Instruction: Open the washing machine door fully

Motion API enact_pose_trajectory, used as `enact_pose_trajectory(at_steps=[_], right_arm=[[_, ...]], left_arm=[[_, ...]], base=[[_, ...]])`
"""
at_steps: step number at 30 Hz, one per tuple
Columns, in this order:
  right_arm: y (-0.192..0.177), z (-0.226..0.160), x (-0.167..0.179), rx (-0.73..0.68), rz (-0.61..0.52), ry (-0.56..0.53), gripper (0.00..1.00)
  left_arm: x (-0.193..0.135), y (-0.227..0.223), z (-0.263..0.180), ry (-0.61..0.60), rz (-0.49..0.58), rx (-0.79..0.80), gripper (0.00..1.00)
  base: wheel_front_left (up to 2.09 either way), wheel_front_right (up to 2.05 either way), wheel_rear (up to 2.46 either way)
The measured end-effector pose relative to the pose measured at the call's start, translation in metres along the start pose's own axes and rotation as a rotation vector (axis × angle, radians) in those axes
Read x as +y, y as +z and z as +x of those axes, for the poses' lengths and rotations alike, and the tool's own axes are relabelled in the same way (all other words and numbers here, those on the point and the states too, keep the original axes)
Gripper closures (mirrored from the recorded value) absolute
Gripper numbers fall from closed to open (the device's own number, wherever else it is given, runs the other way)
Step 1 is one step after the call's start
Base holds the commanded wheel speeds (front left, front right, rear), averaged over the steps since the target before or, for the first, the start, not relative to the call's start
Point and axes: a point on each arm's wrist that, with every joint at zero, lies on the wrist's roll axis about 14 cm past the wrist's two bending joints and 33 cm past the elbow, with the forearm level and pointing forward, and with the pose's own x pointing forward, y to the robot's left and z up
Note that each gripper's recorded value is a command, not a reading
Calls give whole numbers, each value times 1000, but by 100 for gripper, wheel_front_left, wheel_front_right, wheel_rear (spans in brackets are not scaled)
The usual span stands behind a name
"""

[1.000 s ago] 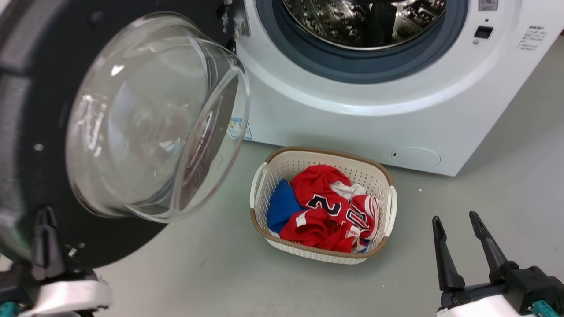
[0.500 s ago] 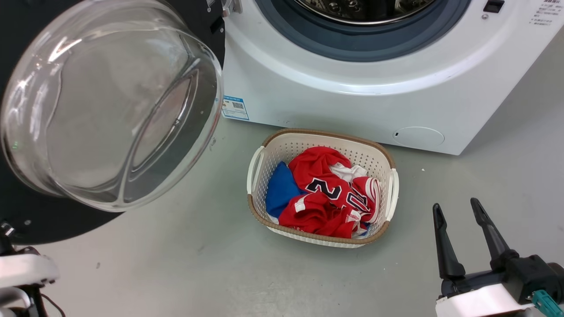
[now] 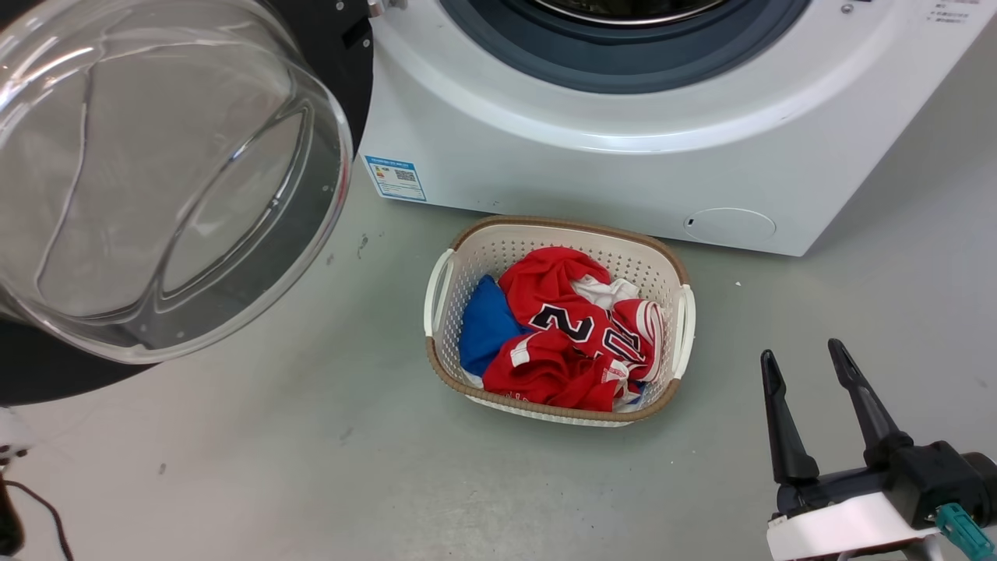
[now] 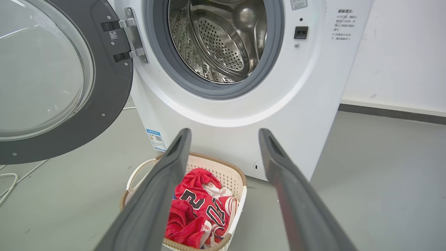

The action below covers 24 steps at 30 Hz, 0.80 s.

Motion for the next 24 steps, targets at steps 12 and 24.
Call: enact_pose_trajectory(at_steps=[12, 24], right_arm=[[3, -4, -4, -6, -5, -15, 0], [29, -17, -6, -68, -15, -32, 0]], left_arm=[[14, -17, 7, 24, 7, 65, 100], [17, -1, -5, -31, 18, 27, 100]], base=[[0, 0, 0], [0, 0, 0]])
